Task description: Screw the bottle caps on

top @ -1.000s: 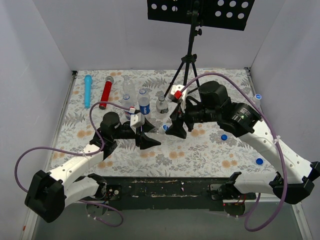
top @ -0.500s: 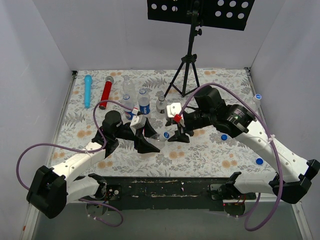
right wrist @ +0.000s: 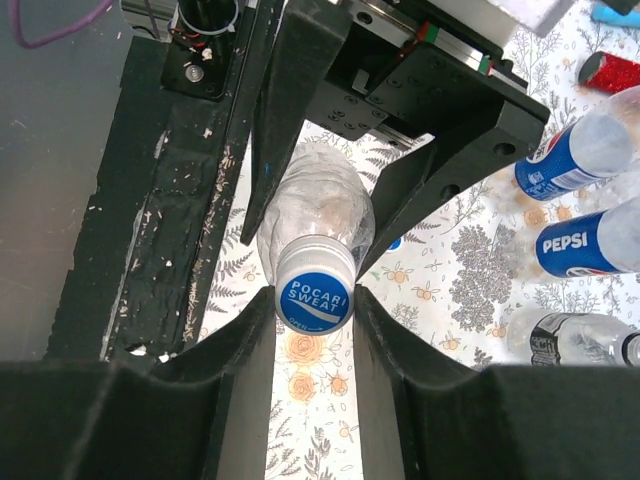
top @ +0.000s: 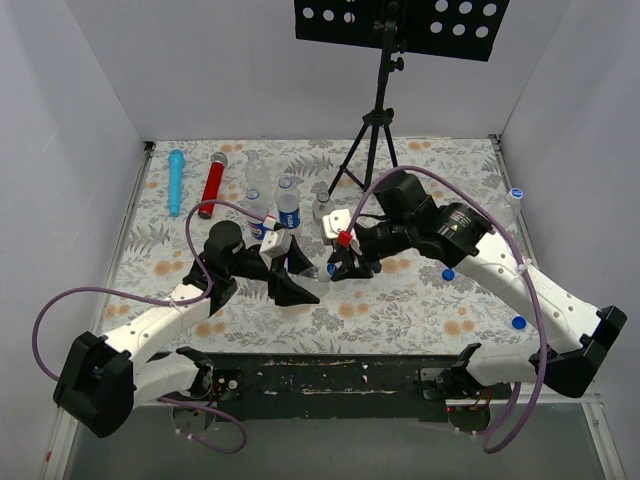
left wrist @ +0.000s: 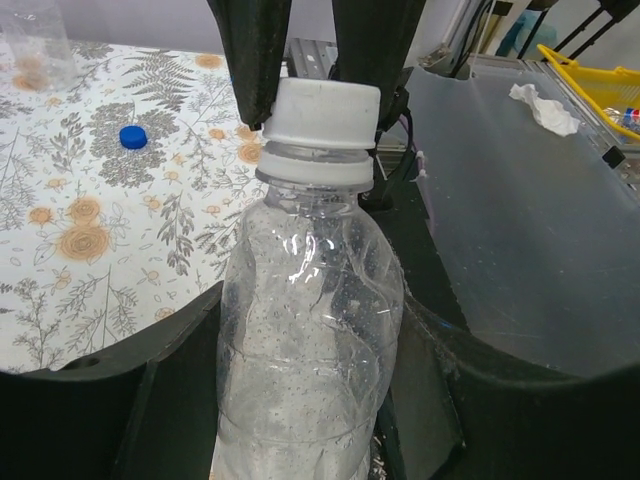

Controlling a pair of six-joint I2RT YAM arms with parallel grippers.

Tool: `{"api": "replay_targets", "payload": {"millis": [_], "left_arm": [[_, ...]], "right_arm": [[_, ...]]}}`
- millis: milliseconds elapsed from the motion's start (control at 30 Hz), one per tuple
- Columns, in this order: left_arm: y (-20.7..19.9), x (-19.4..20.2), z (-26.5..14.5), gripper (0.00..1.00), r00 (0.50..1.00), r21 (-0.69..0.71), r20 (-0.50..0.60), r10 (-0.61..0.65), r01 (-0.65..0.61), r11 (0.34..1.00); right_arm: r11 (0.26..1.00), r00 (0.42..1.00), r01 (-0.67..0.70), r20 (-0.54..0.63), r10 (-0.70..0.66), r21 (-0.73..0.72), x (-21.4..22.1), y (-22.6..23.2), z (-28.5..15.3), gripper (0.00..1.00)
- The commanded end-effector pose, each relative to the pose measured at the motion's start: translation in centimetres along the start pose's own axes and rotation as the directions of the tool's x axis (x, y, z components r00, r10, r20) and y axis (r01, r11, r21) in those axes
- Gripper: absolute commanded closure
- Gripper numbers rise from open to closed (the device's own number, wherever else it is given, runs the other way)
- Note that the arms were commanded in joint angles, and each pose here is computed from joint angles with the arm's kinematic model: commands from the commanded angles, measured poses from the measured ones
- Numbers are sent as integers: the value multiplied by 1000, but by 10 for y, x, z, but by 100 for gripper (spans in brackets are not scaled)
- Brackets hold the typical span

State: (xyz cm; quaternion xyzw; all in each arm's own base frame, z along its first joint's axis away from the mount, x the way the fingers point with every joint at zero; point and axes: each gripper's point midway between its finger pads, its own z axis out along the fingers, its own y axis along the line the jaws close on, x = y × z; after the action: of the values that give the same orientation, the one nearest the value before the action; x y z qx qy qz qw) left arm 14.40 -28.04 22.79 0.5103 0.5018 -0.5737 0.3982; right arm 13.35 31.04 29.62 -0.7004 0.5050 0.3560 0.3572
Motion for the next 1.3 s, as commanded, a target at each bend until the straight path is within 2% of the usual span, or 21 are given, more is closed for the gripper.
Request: {"api": "replay_targets", "payload": {"millis": [0, 100, 167, 267, 367, 467, 567, 633, 700, 733, 867, 900, 1000, 1100, 1167, 1267], "left_arm": [[22, -24, -4, 100, 992, -142, 22, 127, -123, 982], [51, -28, -17, 100, 979, -348, 7, 202, -187, 919], [66, -34, -29, 100, 963, -477, -17, 270, -245, 844], [85, -33, -47, 100, 929, -637, -110, 353, -338, 692], [94, -30, -64, 100, 875, -732, -249, 415, -451, 511], [96, -32, -82, 100, 812, -776, -360, 459, -534, 335], [93, -33, -91, 100, 759, -776, -430, 490, -588, 228], [93, -29, -92, 100, 741, -761, -466, 483, -615, 208], [93, -25, -86, 100, 750, -746, -467, 469, -619, 246], [91, -21, -80, 100, 772, -744, -440, 458, -599, 295], [86, -5, -56, 100, 833, -690, -382, 401, -546, 476], [83, -1, -48, 100, 845, -658, -364, 391, -531, 535], [80, -3, -40, 100, 892, -612, -290, 347, -452, 649], [72, -7, -34, 100, 934, -538, -201, 297, -358, 763], [61, -7, -26, 100, 953, -450, -153, 260, -301, 841], [44, -7, -16, 100, 975, -313, -98, 199, -220, 924]], "right_arm": [[999, 999, -38, 22, 38, 2, -10, -5, 4, 82], [978, 979, -204, -6, 205, 35, 1, -13, 15, 92], [937, 938, -342, -29, 345, 77, 9, -22, 25, 99], [815, 821, -554, -50, 569, 171, 24, -39, 41, 99], [660, 668, -732, -14, 744, 171, 28, -41, 60, 99], [568, 582, -805, 42, 812, 169, 31, -47, 72, 99], [521, 548, -829, 111, 829, 202, 32, -59, 71, 99], [517, 549, -831, 146, 823, 205, 28, -64, 65, 99], [533, 567, -821, 173, 806, 205, 19, -68, 55, 99], [553, 585, -809, 185, 789, 201, 13, -69, 50, 92], [661, 692, -722, 217, 689, 205, -13, -71, 20, 54], [699, 733, -680, 204, 649, 221, -16, -70, 13, 48], [793, 833, -553, 176, 524, 256, -24, -66, -6, 30], [859, 906, -423, 129, 403, 289, -22, -61, -19, 22], [895, 942, -337, 98, 322, 294, -21, -56, -26, 22], [958, 984, -176, 71, 164, 228, -22, -38, -30, 23]]}}
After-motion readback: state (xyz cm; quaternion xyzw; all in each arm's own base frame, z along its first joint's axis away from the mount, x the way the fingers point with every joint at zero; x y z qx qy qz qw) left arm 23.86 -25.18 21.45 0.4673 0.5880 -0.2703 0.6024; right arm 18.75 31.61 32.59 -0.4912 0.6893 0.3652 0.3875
